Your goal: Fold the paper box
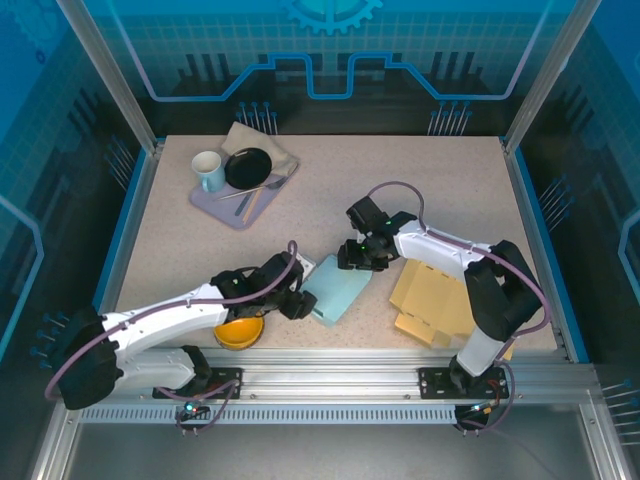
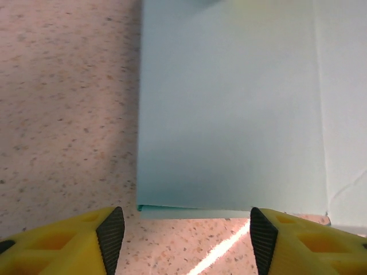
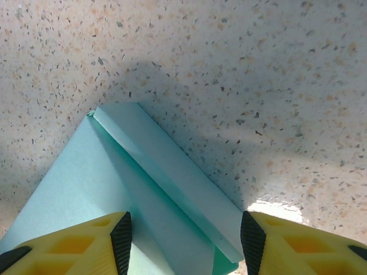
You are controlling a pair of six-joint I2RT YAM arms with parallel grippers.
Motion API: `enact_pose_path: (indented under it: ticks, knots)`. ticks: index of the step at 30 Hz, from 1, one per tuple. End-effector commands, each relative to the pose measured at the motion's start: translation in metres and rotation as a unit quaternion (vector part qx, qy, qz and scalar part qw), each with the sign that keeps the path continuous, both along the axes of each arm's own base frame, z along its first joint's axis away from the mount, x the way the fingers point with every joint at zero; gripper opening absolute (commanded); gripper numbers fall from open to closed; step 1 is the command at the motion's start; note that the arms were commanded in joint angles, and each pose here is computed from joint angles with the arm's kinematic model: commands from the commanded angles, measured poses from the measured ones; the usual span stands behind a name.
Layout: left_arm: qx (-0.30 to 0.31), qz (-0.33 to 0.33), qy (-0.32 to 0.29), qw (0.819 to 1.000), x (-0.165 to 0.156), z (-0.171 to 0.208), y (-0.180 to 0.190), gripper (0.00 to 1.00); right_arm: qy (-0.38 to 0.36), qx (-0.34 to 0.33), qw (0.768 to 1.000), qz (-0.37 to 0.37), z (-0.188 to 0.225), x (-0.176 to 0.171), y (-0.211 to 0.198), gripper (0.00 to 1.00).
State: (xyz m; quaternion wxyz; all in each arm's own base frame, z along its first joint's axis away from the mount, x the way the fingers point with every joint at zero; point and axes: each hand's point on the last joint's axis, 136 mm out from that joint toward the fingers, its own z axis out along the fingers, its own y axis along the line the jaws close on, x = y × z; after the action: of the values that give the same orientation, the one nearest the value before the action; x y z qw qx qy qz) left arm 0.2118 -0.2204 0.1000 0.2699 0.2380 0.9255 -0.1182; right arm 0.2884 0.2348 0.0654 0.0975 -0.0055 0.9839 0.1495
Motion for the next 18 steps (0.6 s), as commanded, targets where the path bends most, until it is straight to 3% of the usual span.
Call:
enact_pose_path:
  ticks: [1, 3, 5, 9, 18]
  knots:
    - [-0.012, 0.15, 0.02, 0.988, 0.018, 0.012, 0.015, 0.64, 0.009, -0.05, 0.999, -0.016, -0.013, -0.004, -0.016, 0.54]
    - [-0.025, 0.227, 0.07, 0.971, 0.012, 0.008, 0.017, 0.65, 0.012, -0.052, 0.998, -0.017, -0.015, -0.006, -0.017, 0.54]
    - [-0.051, 0.264, 0.107, 0.957, 0.006, 0.002, 0.009, 0.65, 0.014, -0.055, 0.998, -0.016, -0.017, -0.008, -0.019, 0.54]
    - [-0.106, 0.285, 0.139, 0.942, 0.0, 0.001, -0.018, 0.65, 0.016, -0.057, 0.998, -0.02, -0.022, -0.012, -0.022, 0.54]
    - [-0.057, 0.327, 0.161, 0.929, -0.013, -0.018, -0.006, 0.65, 0.021, -0.065, 0.997, -0.025, -0.032, -0.015, -0.027, 0.55]
